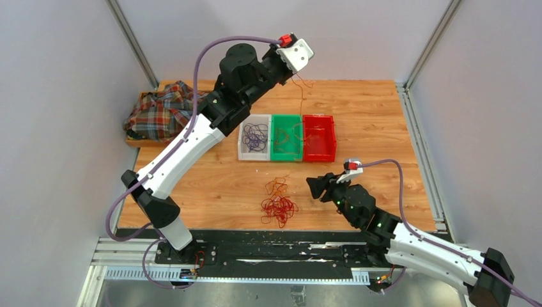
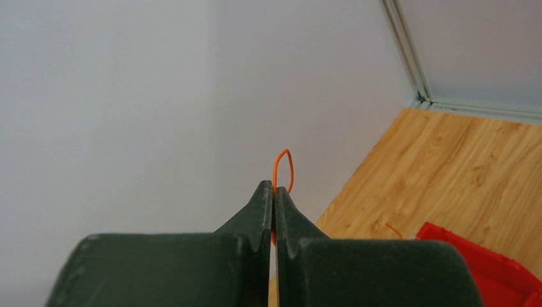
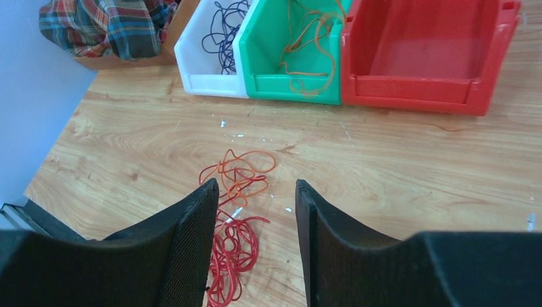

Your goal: Untangle the cables

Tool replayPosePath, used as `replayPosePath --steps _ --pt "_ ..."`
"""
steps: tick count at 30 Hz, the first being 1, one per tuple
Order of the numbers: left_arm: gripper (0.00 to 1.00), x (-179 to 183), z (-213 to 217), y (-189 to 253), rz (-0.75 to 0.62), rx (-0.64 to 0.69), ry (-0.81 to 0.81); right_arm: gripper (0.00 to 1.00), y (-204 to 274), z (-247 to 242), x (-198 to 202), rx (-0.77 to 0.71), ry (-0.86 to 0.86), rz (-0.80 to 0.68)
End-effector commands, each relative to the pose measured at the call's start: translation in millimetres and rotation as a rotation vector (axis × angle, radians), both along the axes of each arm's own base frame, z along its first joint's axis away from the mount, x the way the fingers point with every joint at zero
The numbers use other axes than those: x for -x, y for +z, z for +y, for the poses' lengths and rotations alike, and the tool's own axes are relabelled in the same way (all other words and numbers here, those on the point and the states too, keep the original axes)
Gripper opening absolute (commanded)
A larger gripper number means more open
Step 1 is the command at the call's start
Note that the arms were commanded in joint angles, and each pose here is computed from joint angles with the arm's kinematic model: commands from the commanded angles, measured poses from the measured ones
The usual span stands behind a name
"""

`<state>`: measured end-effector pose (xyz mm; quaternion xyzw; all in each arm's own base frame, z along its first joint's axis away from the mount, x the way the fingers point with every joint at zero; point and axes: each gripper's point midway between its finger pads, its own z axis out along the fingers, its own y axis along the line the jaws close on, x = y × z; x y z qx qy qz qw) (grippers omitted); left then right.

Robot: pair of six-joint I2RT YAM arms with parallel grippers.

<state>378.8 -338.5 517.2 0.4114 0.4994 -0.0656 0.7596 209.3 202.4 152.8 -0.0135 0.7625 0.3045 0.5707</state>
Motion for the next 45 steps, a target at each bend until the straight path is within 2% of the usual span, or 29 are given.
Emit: replayPosePath --steps 1,7,21,31,34,38,41,45 --pt "0.00 -11.6 -1.1 -13.4 -0.019 -0.029 0.036 0.48 1.5 -17.5 1.0 0.021 -0.068 0.004" --pt "0.00 -21.2 -2.5 -37.2 0.008 -0.063 0.057 0.48 13.5 -32.9 1.6 0.015 -0.112 -0.025" --pt "0.00 -0.3 6.3 50.1 -0.080 0.115 0.012 0.48 9.6 -38.8 0.5 0.019 -0.144 -0.010" --pt "0.00 -11.7 9.8 42.1 -0.112 0.092 0.067 0.47 5.7 -36.8 0.5 0.023 -0.139 -0.002" --pt "0.00 -10.2 11.4 61.4 -0.138 0.136 0.063 0.47 3.8 -37.4 0.7 0.029 -0.139 0.001" --pt "0.00 4.2 17.0 109.4 -0.169 0.236 0.022 0.47 3.3 -38.9 0.1 0.033 -0.147 0.001" --pt "0.01 20.7 25.5 142.5 -0.228 0.297 -0.008 0.47 4.4 -38.7 -0.5 0.031 -0.148 0.000" --pt "0.00 33.1 40.4 164.3 -0.308 0.332 0.008 0.47 5.1 -38.4 -1.6 0.033 -0.149 0.003"
